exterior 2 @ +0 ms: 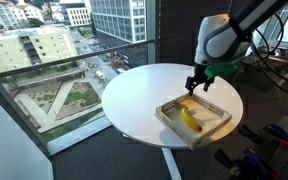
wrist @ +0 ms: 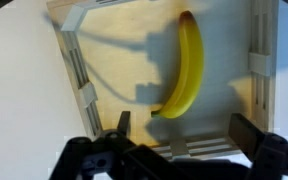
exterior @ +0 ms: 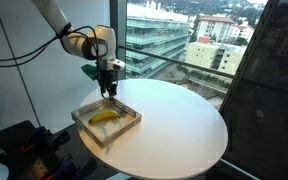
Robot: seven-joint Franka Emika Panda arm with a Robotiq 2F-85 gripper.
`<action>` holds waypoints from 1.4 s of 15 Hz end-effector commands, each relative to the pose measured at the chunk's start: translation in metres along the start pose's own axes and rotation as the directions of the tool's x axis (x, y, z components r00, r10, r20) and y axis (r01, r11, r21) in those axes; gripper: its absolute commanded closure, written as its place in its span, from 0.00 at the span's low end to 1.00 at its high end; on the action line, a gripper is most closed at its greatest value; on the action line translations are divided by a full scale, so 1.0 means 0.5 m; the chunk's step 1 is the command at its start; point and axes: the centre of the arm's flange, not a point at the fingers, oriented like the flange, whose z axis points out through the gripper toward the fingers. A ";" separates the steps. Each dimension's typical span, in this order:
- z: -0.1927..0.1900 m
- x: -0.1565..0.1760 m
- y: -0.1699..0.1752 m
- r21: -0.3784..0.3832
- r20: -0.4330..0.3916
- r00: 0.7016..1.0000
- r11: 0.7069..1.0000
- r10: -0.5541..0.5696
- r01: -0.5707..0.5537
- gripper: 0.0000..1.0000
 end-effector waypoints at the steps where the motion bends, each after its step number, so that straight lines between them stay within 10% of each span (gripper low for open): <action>1: 0.000 0.000 0.000 0.000 0.000 1.000 1.000 0.000 0.000 0.00; 21: -0.116 -0.005 0.023 0.023 -0.037 0.999 1.000 0.018 -0.017 0.00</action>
